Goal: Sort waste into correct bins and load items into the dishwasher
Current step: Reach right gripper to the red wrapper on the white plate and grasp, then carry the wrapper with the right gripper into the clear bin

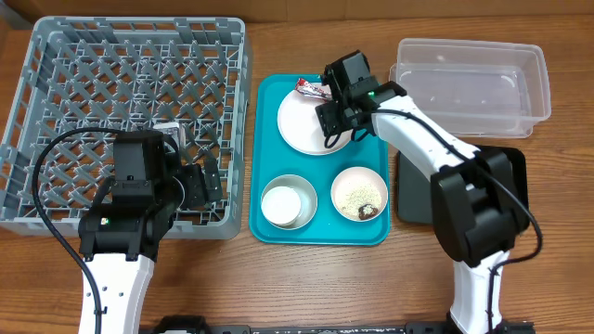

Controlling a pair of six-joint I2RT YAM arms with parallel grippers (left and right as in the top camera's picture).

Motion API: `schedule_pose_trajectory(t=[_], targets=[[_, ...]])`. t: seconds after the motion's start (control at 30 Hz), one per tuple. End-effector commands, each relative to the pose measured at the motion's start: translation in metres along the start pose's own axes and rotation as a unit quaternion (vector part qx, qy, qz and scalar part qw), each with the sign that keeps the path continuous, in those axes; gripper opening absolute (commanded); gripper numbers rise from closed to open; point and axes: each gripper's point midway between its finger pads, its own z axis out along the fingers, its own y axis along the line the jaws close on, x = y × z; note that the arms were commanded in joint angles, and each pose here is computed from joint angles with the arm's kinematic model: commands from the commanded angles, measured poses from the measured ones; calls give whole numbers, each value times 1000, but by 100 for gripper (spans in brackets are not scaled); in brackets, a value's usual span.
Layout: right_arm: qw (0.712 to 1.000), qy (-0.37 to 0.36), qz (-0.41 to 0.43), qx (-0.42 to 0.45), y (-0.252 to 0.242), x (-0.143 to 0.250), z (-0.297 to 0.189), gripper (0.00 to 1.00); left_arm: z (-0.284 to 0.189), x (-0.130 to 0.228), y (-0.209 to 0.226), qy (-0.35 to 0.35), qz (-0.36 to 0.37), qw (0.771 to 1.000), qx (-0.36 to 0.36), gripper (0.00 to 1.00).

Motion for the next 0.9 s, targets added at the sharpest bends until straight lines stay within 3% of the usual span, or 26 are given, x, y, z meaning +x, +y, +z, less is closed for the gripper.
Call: schedule_pose_trajectory(t=[0.0, 0.27, 0.4, 0.6, 0.87], targets=[[1000, -9, -2, 1, 2, -8, 7, 66, -5, -8, -2, -11, -5, 1000, 0, 100], [1000, -6, -2, 21, -6, -3, 29, 62, -5, -5, -2, -5, -5, 1000, -1, 100], [1000, 4, -2, 21, -7, 3, 34, 43, -5, -5, -1, -4, -5, 1000, -1, 100], [1000, -3, 22, 20, -6, -1, 29, 6, -5, -5, -1, -4, -5, 1000, -1, 100], [996, -86, 26, 15, -1, -49, -52, 4, -5, -5, -1, -4, -5, 1000, -1, 100]])
